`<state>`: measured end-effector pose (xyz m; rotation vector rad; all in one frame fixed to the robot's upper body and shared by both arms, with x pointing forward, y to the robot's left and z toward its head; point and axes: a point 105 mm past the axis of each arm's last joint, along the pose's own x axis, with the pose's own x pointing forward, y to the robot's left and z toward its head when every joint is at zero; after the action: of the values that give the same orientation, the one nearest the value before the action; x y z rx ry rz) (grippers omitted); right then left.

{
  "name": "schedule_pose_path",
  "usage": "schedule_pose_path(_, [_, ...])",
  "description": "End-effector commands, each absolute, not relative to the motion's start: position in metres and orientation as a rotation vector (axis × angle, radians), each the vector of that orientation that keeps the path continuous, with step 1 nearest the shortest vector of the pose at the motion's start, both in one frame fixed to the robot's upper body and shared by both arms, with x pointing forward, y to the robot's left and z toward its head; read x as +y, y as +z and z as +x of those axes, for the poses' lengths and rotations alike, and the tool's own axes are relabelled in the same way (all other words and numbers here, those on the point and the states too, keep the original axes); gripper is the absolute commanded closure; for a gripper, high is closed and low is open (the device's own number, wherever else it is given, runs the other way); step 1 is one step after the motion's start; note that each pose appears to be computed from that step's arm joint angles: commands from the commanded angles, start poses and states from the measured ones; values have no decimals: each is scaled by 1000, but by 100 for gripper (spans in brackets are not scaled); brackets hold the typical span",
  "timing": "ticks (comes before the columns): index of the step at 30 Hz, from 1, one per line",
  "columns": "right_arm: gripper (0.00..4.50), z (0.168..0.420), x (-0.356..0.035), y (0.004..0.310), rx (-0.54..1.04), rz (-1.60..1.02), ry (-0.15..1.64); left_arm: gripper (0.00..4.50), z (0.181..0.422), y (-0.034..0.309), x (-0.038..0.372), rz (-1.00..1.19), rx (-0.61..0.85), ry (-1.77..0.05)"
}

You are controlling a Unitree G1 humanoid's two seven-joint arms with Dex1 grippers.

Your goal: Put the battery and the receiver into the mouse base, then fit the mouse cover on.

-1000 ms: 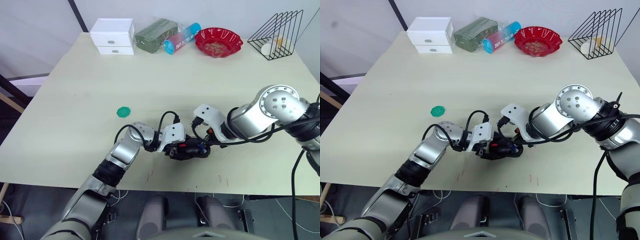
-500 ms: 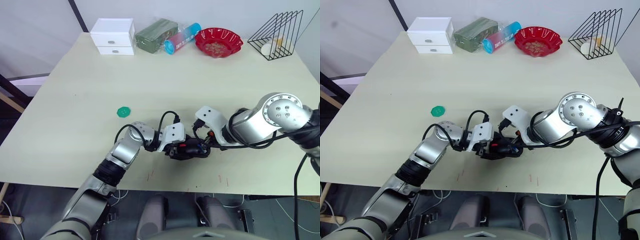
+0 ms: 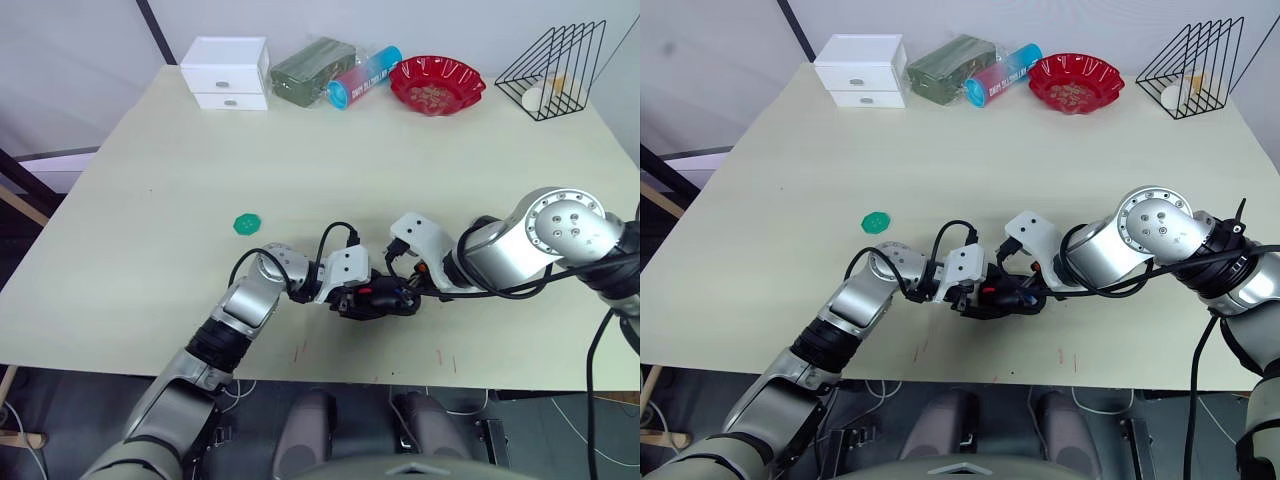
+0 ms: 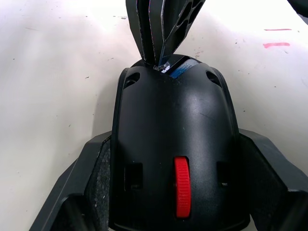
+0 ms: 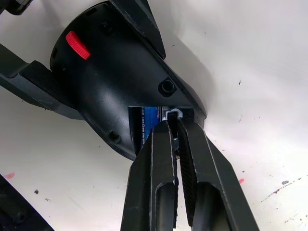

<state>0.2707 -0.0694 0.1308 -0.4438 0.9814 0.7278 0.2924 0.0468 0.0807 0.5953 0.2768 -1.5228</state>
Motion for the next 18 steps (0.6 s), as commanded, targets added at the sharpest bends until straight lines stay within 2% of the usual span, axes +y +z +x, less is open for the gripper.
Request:
schedule_pose_path(1, [450,259,-62,126,1012,-439,798,153,286,66,46,606,342,-1549])
schedule_pose_path(8, [450,260,-61,130,1004,-455,806,153,287,66,45,608,339,-1552])
schedule_pose_path(11, [355,261,-60,131,999,-455,802,153,287,66,45,609,339,-1552])
schedule_pose_path(13, [273,262,-60,132,997,-453,800,153,287,66,45,609,340,-1552])
schedule_pose_path(18, [273,262,-60,133,996,-455,804,153,287,66,45,609,340,-1551])
